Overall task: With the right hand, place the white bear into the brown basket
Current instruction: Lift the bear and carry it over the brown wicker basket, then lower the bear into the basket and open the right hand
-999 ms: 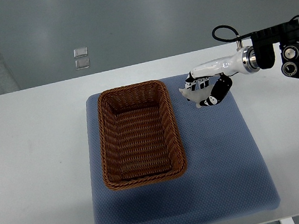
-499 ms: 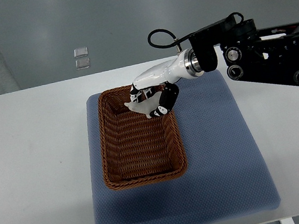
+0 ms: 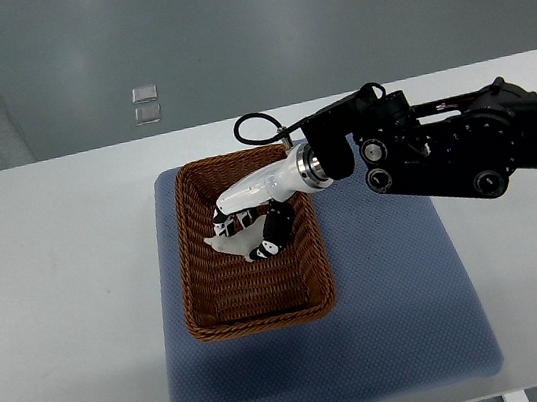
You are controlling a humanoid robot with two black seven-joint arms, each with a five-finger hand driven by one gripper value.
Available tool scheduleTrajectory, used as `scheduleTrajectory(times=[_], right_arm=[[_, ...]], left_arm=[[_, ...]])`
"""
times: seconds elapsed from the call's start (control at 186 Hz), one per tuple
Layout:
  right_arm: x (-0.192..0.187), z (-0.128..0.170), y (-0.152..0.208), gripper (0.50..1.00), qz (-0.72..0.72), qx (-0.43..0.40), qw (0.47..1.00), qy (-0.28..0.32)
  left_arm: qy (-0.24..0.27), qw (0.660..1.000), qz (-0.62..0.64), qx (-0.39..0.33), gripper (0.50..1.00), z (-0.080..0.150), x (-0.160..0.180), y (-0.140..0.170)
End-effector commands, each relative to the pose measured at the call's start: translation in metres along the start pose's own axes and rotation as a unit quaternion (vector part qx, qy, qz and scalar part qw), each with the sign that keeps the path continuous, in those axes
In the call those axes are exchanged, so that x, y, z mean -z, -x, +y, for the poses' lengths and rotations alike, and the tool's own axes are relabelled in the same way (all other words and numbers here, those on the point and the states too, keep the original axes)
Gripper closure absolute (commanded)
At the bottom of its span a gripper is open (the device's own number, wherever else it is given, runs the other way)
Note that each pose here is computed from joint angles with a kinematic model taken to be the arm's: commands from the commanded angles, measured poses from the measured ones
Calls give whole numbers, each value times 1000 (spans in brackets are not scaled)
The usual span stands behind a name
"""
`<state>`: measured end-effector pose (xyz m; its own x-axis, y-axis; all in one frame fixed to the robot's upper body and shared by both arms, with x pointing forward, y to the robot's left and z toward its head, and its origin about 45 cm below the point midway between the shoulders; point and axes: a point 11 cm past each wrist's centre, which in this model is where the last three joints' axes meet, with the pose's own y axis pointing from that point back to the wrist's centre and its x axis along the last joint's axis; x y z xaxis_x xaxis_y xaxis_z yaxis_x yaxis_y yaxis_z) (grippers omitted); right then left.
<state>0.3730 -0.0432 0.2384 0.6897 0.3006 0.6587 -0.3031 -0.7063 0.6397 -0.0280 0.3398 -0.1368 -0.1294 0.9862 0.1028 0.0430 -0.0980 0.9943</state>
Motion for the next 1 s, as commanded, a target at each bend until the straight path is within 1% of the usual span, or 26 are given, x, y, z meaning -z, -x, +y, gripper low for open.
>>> scheduleTrajectory(times=[0.0,0.231,0.354,0.569,0.607,0.633,0.666,0.671,0.676,0.682,0.687,0.693,0.698,0.703,0.709,0.714,0.719,0.725,0.741,0.746,0.757,0.762,0.773,0.88,0.961,0.993], right_arm=[[2,-9,6,979,-2,6,1000,-2],[6,-17,12,975,-5,11,1000,-6],[4,-23,23,973,-5,25,1000,-3],[4,-23,23,959,-4,24,1000,-2],[4,-23,23,928,-4,23,1000,-3],[3,-23,22,916,-4,22,1000,-1],[3,-23,22,885,-3,22,1000,-1],[3,-23,22,871,-2,22,1000,0],[3,-23,22,871,-2,22,1000,0],[3,-23,22,853,-2,22,1000,-1],[3,-23,22,852,-2,22,1000,-1],[3,-23,22,834,-1,22,1000,-1],[3,-23,22,834,-1,22,1000,-1],[3,-23,22,816,0,22,1000,0],[3,-23,22,816,0,22,1000,0],[3,-23,22,799,0,22,1000,0],[3,-23,22,799,0,22,1000,0],[3,-23,22,785,0,22,1000,0],[3,-23,22,773,0,21,1000,0],[3,-23,22,761,0,21,1000,0],[3,-23,22,760,0,21,1000,0],[2,-23,22,748,-1,21,1000,1],[3,-23,22,740,0,21,1000,0],[3,-23,23,679,-1,22,1000,0],[2,-23,23,666,-1,22,1000,1],[2,-23,22,648,-1,21,1000,1]], left_arm=[[0,1000,0,0,500,0,0,0],[0,1000,0,0,500,0,0,0],[1,1000,0,0,500,0,0,0],[0,1000,0,0,500,0,0,0],[0,1000,0,0,500,0,0,0],[0,1000,0,0,500,0,0,0],[0,1000,0,0,500,0,0,0],[0,1000,0,0,500,0,0,0],[0,1000,0,0,500,0,0,0],[0,1000,0,0,500,0,0,0],[0,1000,0,0,500,0,0,0],[0,1000,0,0,500,0,0,0],[0,1000,0,0,500,0,0,0],[0,1000,0,0,500,0,0,0],[0,1000,0,0,500,0,0,0],[0,1000,0,0,500,0,0,0],[0,1000,0,0,500,0,0,0],[1,1000,0,0,500,0,0,0],[0,1000,0,0,500,0,0,0],[0,1000,0,0,500,0,0,0],[0,1000,0,0,500,0,0,0],[0,1000,0,0,500,0,0,0],[0,1000,-1,0,500,0,0,0],[1,1000,0,0,500,0,0,0],[0,1000,0,0,500,0,0,0],[0,1000,0,0,500,0,0,0]])
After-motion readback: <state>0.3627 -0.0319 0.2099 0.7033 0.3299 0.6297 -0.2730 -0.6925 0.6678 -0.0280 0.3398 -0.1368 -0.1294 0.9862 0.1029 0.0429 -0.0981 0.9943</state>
